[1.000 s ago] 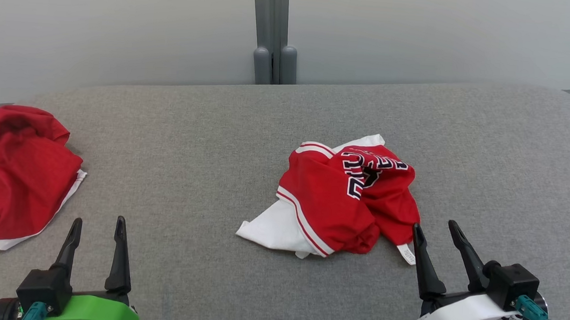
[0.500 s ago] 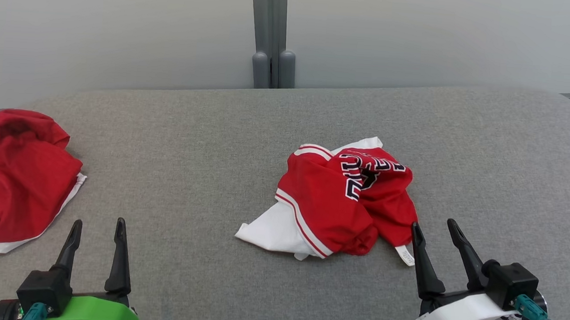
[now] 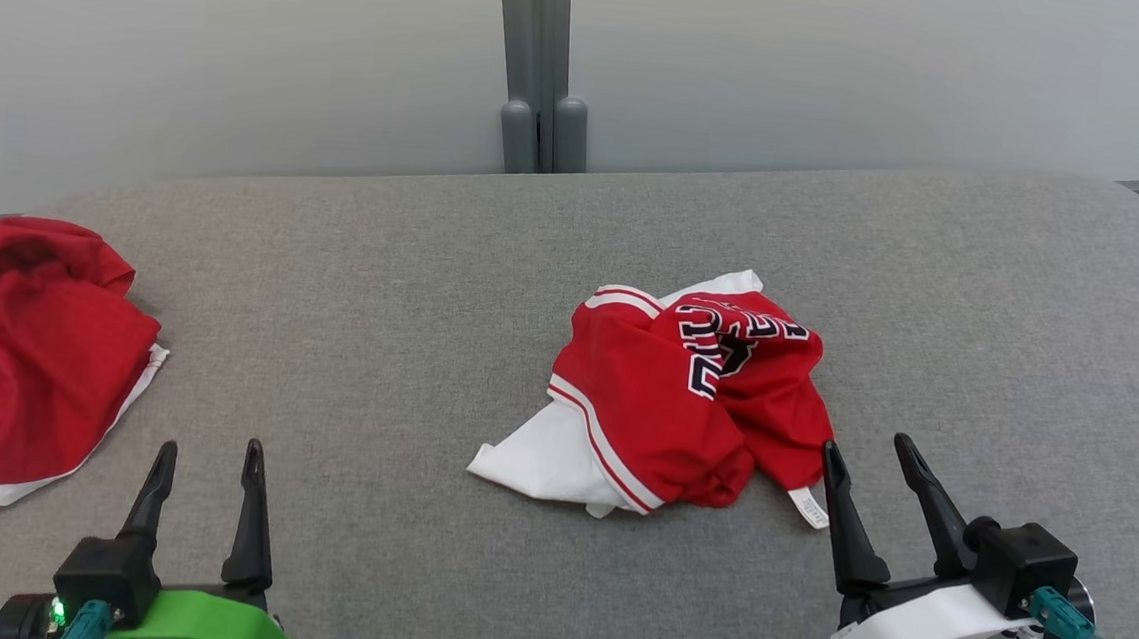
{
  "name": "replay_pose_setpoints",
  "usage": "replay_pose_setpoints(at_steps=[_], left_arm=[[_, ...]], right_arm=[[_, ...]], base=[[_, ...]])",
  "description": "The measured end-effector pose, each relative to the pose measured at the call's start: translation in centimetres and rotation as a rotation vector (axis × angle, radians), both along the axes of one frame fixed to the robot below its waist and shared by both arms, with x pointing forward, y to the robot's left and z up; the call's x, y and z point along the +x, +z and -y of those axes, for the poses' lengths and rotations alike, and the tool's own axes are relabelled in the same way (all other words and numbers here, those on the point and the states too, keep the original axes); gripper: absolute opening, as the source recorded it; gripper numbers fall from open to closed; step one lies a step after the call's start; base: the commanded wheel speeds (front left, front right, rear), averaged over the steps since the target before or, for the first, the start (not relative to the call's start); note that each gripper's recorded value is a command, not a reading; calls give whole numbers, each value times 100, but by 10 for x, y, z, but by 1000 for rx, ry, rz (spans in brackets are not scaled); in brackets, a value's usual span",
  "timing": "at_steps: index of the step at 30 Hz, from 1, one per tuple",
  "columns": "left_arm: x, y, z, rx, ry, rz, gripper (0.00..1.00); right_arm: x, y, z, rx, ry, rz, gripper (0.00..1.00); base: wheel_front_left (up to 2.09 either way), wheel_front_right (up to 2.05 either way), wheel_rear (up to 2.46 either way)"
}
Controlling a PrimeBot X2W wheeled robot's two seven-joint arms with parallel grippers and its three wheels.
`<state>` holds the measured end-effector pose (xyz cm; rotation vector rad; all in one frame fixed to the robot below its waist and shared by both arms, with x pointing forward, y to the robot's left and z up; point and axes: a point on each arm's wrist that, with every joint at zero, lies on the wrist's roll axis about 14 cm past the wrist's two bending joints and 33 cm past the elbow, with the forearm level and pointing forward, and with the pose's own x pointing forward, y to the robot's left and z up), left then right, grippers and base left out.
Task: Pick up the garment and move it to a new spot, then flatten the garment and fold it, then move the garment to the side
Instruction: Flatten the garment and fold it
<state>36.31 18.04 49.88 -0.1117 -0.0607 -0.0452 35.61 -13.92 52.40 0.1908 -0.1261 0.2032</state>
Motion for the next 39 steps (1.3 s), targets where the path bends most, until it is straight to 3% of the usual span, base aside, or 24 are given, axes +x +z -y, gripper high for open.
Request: replay_pose_setpoints(at_steps=[12,18,27,39], left_arm=[[65,54,77,45,-229,149,100],[93,39,124,65,-359,97,100],[101,-28,184,118,-548,-93,100],[70,-125,194,195,-645,-445,97]], right_arm=[[7,-7,15,-12,-37,-24,100],[11,-12,33,-9,-91,-40,100],[10,-25,61,-11,-180,-84,100],[8,-34,76,-13,-232,-116,100]], base=[[0,0,0],[0,0,0],[0,0,0],[0,0,0]])
